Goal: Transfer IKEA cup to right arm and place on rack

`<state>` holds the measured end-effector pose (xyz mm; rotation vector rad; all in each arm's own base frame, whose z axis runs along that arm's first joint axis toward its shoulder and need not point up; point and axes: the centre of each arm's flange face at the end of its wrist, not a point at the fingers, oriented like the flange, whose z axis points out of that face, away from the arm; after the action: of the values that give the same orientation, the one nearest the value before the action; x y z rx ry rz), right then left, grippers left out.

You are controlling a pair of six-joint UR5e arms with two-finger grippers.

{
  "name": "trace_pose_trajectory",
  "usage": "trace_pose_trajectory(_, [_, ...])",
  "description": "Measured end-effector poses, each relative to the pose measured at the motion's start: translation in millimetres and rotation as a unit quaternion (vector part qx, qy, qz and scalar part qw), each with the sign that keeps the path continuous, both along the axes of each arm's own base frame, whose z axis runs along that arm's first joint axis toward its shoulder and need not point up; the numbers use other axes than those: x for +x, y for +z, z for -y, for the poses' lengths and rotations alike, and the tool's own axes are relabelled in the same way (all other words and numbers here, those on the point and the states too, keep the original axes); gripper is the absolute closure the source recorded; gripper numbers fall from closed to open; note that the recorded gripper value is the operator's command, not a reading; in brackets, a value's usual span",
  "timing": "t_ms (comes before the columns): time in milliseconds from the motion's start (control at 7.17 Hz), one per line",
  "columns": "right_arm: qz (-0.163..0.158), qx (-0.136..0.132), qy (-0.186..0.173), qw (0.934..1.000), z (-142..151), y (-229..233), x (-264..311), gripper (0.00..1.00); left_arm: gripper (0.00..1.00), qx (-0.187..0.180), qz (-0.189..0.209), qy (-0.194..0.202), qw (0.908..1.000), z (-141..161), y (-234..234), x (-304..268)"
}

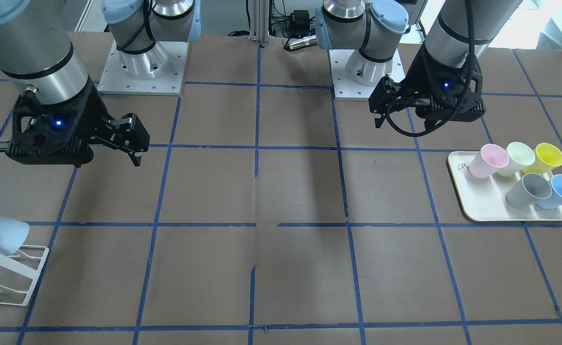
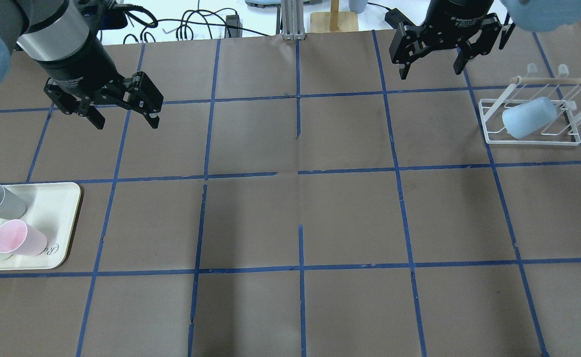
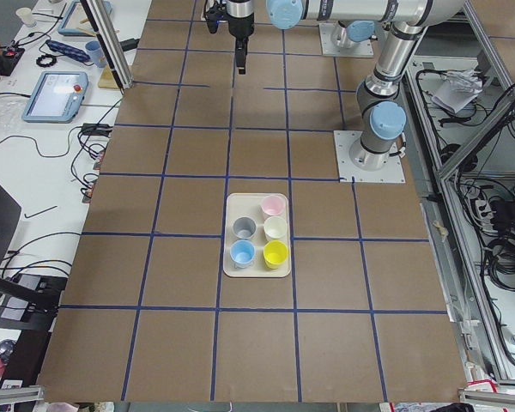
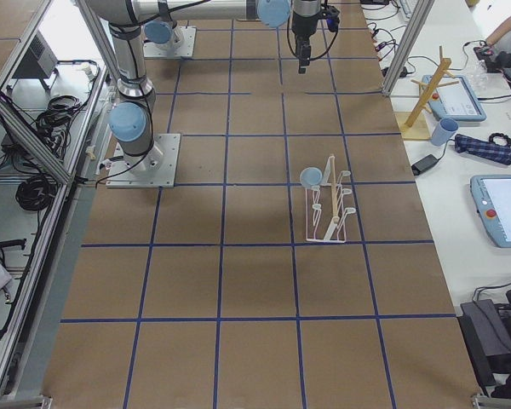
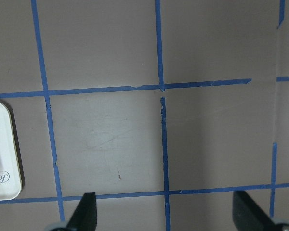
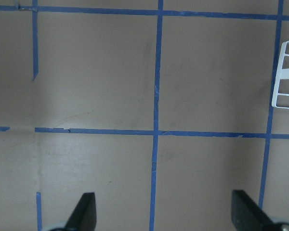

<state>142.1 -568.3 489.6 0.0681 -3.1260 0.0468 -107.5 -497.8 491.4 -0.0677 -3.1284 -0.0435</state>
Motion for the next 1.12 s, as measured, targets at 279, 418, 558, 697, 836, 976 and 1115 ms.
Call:
trace_pose_trajectory(279, [0.003,0.001,0.002,1.0,-1.6,1.6,-0.7,0.0,0.0,0.001,-0.002,0.001,1.0,0.5,-0.9,-0.4])
trace_pose_trajectory(418, [0.003,0.002,0.003,1.0,-2.0,2.0,-1.0,0.0,0.0,0.001,-0.002,0.001,1.0,0.4,-0.9,-0.5])
trace_pose_trajectory(558, [0.003,0.002,0.003,1.0,-2.5,2.6,-1.2,0.0,0.0,0.001,-0.002,0.001,1.0,0.5,-0.8,-0.3])
trace_pose_trajectory(697, [0.003,0.001,0.003,1.0,-2.5,3.0,-1.2,0.0,0.0,0.0,-0.002,0.001,1.0,0.7,-0.8,0.0])
trace_pose_trajectory(836, [0.004,0.0,0.004,1.0,-2.5,3.3,-1.2,0.0,0.0,0.0,-0.002,0.001,1.0,0.7,-0.9,0.0])
trace_pose_trajectory(976, [0.004,0.001,0.004,1.0,-2.7,3.2,-1.2,0.0,0.0,0.0,-0.002,0.001,1.0,0.7,-0.8,0.0])
trace_pose_trajectory(1115, [0.003,0.002,0.004,1.0,-2.9,2.9,-1.3,0.0,0.0,0.0,-0.002,0.001,1.0,0.7,-0.7,0.1])
